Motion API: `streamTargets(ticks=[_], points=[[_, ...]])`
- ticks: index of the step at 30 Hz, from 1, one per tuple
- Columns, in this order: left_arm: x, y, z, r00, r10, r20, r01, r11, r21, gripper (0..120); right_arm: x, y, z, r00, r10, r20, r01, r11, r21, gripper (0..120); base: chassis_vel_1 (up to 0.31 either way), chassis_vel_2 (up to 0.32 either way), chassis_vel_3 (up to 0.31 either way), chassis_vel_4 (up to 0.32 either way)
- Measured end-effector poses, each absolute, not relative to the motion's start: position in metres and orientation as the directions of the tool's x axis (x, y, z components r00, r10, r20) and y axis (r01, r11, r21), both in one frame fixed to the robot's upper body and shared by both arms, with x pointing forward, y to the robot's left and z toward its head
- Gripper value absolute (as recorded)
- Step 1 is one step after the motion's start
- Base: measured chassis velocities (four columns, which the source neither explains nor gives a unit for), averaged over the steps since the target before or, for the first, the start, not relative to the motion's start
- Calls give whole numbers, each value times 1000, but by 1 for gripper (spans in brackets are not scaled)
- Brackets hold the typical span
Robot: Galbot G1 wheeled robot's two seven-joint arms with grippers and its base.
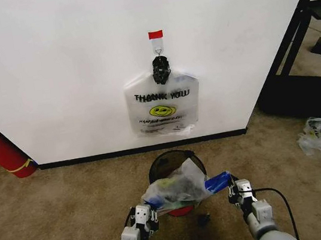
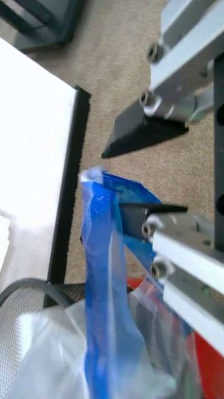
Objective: Pick up the garbage bag from the wall and place it over the trash bin.
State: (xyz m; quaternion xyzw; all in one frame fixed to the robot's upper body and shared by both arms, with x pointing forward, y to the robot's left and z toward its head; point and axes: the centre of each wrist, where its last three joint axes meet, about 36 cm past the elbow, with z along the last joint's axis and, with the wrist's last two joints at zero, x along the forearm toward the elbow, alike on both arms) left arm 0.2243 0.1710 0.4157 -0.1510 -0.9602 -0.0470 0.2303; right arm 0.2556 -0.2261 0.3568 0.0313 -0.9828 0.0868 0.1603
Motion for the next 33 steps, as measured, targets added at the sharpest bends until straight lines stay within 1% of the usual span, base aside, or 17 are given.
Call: streamTargets(ticks=[2,3,6,9,10,11,14,17,18,21,27,31,32,33], points=[[214,171,421,-845,277,457,322,946,23,44,248,-230,357,-951,-50,306,-111,977,-184,37,0,0,0,0],[214,171,421,-845,277,457,322,946,23,44,248,-230,357,-951,-50,306,-111,977,-184,37,0,0,0,0],[199,173,426,-841,289,457,338,941,28,57,234,-234,357,-947,-85,311,-157,964,-214,51,0,0,0,0],[187,176,433,-835,319,448,368,929,23,71,220,-242,357,-947,-147,286,-222,943,-250,64,0,0,0,0],[185,177,434,-835,329,441,376,927,20,74,218,-244,358,-947,-161,279,-235,937,-257,67,0,0,0,0],[185,177,434,-835,329,441,376,927,20,74,218,-244,358,-947,-161,279,-235,937,-257,67,0,0,0,0],[180,180,445,-839,359,409,396,918,5,88,211,-249,362,-950,-195,244,-262,923,-282,80,0,0,0,0],[176,183,456,-843,377,385,406,914,-4,98,208,-255,367,-952,-222,211,-279,912,-300,92,0,0,0,0],[174,185,460,-844,381,376,411,912,-2,98,207,-258,369,-951,-236,201,-289,907,-305,97,0,0,0,0],[169,188,467,-846,387,366,418,908,6,100,205,-267,371,-944,-271,187,-320,889,-328,100,0,0,0,0],[168,193,483,-846,404,348,435,900,13,100,207,-297,369,-918,-365,153,-395,830,-394,100,0,0,0,0],[188,195,491,-848,408,339,426,905,-24,100,215,-319,364,-892,-442,93,-437,793,-424,100,0,0,0,0],[197,196,495,-850,413,329,422,905,-44,100,217,-323,363,-887,-458,63,-440,792,-423,100,0,0,0,0],[197,196,495,-850,413,329,422,905,-44,100,217,-323,363,-887,-458,63,-440,792,-423,100,0,0,0,0]])
